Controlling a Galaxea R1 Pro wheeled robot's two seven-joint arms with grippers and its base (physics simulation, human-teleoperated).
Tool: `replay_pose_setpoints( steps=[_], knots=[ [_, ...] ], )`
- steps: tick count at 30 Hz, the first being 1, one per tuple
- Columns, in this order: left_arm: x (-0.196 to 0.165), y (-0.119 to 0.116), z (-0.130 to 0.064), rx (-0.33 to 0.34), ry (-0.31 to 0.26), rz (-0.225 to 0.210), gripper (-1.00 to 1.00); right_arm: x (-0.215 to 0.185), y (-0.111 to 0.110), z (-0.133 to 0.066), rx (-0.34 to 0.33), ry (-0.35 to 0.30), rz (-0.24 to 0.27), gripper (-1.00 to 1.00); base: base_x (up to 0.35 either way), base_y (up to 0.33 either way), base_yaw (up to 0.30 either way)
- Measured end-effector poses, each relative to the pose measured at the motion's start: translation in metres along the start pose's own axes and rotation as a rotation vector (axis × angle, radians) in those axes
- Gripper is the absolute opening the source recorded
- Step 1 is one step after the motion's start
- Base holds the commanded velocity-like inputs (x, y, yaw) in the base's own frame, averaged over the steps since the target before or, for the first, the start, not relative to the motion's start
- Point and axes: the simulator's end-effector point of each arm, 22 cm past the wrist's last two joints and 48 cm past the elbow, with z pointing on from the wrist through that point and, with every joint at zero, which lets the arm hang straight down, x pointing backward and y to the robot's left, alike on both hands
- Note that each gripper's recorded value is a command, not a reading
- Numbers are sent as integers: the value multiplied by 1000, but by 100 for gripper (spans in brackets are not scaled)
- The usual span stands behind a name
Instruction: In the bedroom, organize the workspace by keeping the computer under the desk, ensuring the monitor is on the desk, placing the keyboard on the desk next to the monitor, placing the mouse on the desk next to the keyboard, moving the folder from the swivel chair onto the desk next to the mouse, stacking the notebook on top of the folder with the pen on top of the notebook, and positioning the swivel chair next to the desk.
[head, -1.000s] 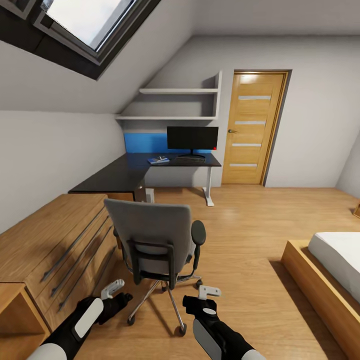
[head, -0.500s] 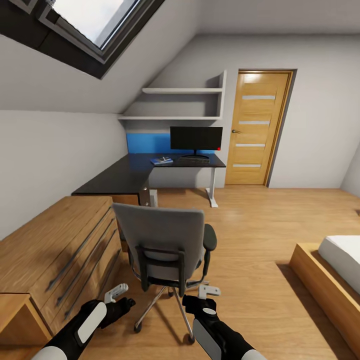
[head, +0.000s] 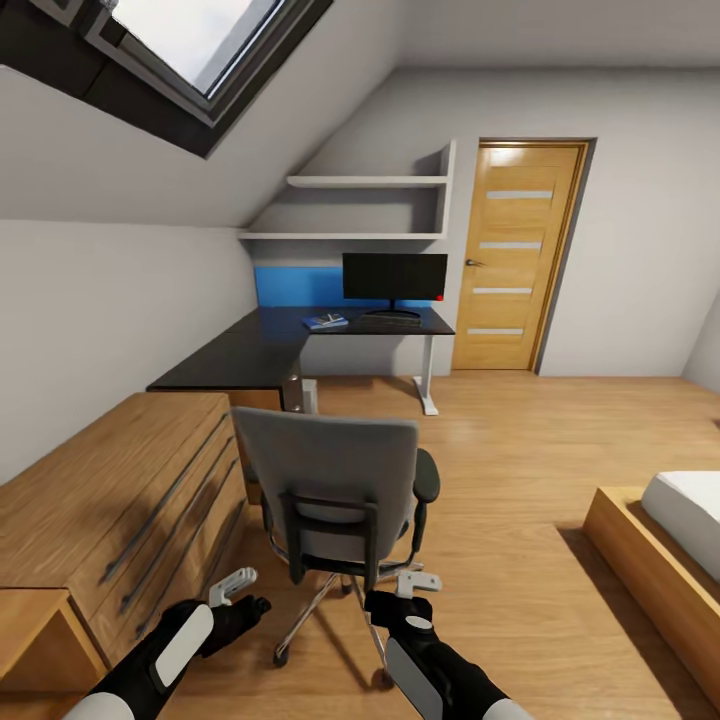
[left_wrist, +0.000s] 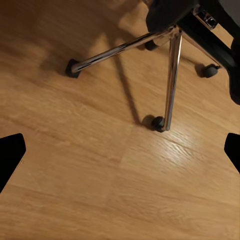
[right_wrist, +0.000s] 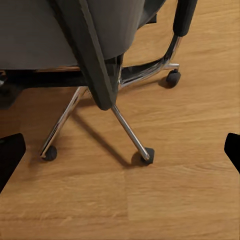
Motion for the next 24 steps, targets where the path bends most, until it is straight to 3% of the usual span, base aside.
replay_pose_setpoints(
  steps=[14, 24],
  knots=[
    [0, 0, 0, -1, 1, 0, 100, 1, 0, 0, -1, 3, -1, 100, 8, 78, 0],
    [2, -1, 0, 1, 2, 2, 100, 1, 0, 0, -1, 3, -1, 100, 174, 153, 0]
  ],
)
